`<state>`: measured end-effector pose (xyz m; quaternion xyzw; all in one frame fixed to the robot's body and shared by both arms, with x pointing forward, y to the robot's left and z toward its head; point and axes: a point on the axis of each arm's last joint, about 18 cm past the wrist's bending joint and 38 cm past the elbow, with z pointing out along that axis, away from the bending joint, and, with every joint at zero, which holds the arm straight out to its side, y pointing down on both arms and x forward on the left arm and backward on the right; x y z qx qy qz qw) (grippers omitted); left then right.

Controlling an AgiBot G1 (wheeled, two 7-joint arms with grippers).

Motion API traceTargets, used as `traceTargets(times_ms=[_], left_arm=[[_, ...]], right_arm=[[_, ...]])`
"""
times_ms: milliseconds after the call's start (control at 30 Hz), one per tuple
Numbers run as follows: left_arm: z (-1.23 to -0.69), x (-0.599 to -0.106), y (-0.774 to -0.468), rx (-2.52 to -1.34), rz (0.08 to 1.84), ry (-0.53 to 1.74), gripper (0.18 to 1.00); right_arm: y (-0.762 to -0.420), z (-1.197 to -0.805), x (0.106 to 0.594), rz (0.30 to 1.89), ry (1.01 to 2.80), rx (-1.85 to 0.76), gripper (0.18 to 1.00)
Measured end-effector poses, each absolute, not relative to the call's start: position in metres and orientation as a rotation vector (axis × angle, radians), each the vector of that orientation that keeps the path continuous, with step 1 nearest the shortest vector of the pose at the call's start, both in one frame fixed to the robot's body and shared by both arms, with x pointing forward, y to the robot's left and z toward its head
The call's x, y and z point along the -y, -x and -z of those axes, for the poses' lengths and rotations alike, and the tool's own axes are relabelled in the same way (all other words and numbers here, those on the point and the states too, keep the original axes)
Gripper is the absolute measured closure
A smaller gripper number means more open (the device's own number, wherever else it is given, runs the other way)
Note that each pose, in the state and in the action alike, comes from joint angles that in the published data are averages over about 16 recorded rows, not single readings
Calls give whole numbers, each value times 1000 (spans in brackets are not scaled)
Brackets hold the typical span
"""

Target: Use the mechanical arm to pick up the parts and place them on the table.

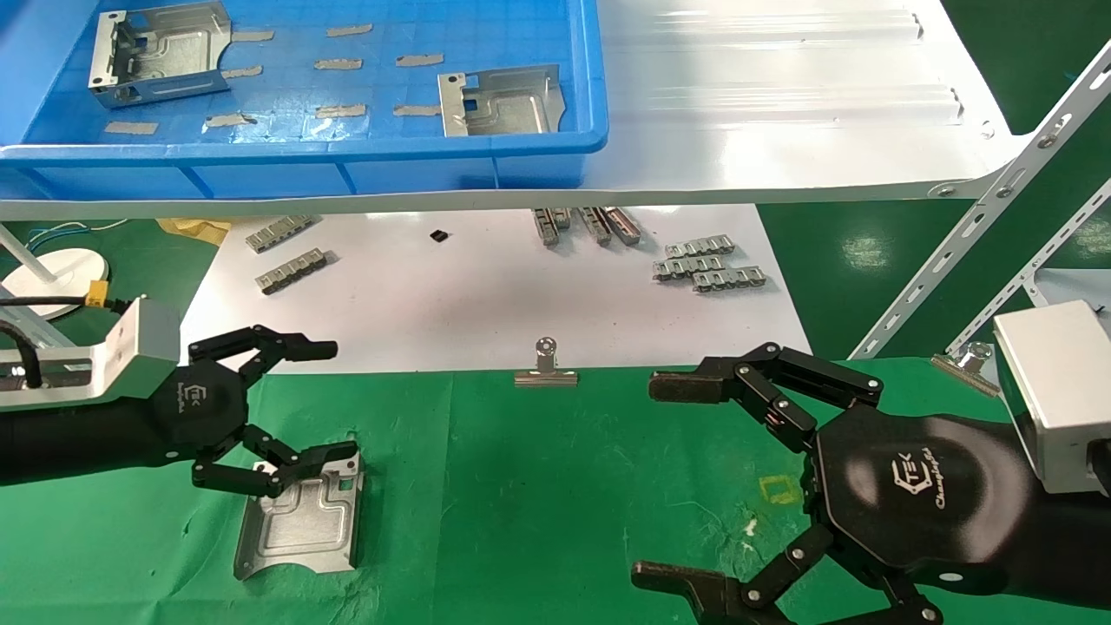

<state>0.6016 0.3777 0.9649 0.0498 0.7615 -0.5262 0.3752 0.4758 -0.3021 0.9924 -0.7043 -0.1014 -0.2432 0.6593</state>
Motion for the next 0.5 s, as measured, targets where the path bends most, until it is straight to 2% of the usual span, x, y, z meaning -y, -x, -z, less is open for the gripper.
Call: traceTargets(times_ms=[500], left_arm=[[-971, -350, -578, -1916, 1523, -161, 183]], right_arm=[[-476, -992, 302, 550, 1594, 230, 179]])
